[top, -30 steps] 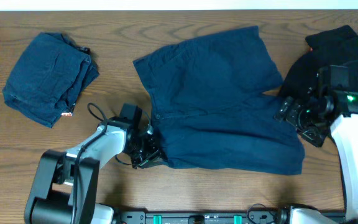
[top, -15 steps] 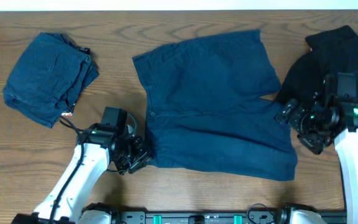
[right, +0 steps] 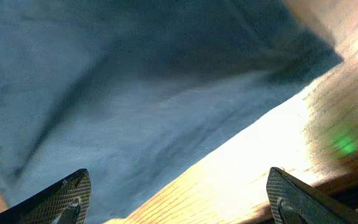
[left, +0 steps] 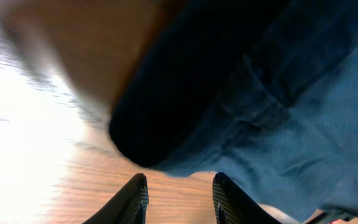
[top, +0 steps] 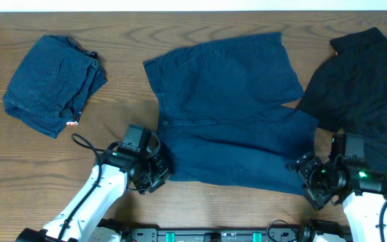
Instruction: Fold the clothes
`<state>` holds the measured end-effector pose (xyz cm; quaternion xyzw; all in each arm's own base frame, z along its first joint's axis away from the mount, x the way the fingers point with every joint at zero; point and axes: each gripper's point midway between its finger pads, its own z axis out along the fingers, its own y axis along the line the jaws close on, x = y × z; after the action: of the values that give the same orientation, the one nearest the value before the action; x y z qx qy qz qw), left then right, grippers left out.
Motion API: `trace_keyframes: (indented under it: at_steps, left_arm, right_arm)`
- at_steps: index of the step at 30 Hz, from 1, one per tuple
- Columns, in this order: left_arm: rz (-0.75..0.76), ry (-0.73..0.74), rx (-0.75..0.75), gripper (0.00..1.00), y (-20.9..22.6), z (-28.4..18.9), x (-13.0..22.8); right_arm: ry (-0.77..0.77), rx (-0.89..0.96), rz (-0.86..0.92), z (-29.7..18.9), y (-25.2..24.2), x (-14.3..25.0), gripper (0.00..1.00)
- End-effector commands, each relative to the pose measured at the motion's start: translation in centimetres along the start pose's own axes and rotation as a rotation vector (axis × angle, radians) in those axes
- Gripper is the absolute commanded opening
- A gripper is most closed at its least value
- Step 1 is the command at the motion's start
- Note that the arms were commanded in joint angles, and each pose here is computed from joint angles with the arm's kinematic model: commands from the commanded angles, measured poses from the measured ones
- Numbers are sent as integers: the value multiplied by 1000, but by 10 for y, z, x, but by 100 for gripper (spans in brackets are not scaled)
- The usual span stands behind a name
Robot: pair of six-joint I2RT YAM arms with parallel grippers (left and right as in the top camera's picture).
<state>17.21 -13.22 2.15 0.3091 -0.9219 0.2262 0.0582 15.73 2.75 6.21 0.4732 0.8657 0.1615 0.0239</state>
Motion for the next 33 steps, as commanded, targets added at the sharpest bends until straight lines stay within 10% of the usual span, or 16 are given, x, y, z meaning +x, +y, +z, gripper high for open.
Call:
trace_keyframes:
  at_steps: [1,18,23,26,33]
  left_arm:
    - [-71,-43,-28,37,3,6,0]
    - [-152,-201,-60,36,8,19,-19]
    - [-151,-184,-57,11,8,21,-16]
    - [-113,-150,-46,6,5,22,-11]
    - [26,-76,-4,6,-2,14,6]
  right_arm:
    - [23,16,60,14,-12,6,90]
    - [36,-23,168,69,-35,11,91]
    - [27,-17,168,69,-36,10,55]
    - [19,-16,166,69,-36,8,5]
    - [-16,-36,116,65,-29,0,1]
